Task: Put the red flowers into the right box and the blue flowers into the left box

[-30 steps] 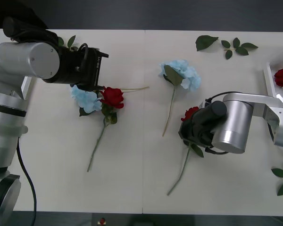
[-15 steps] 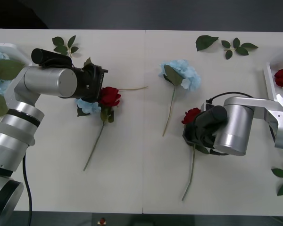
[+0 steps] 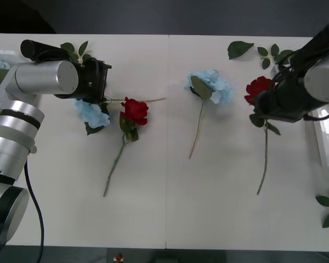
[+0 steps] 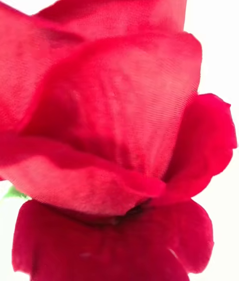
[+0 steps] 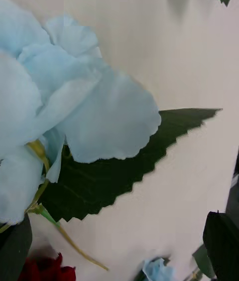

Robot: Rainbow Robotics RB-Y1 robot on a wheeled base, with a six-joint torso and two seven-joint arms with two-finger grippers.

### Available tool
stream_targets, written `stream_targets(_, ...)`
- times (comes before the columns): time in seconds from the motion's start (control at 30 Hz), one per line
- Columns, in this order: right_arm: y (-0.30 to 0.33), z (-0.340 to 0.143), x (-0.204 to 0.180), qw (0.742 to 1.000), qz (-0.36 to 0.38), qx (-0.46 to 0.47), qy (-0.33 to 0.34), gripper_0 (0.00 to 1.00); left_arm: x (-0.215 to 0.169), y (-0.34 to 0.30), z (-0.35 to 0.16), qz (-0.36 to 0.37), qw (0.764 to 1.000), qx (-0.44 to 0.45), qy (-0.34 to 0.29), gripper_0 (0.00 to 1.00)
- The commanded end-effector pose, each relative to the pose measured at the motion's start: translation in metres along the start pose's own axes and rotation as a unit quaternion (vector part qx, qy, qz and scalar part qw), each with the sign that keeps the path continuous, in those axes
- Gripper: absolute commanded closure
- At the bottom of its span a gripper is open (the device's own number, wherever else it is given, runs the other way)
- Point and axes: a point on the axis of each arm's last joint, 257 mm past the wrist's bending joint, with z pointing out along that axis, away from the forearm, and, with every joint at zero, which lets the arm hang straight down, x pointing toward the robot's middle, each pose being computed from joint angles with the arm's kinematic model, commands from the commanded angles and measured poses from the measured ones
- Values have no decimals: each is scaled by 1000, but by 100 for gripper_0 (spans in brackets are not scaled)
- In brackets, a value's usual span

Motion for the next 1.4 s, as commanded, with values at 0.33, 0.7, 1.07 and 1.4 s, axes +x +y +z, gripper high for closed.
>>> stream_targets(0.33,-190,-81,-97,982,-92,153,-54,100,1,16,13,88,996,-20,-7,0)
stream_targets(0.7,-293,-93,-128,950,-118,276,-89,100,-6,62,33,100,994,-41,-24,0)
stream_targets(1.07,-341,-68,-123,927,-125,339,-103,96,-15,81,35,114,991,-57,-33,78)
stream_targets(1.4,-338,-57,-116,934,-119,323,-96,4,-7,67,34,118,992,-40,-25,100)
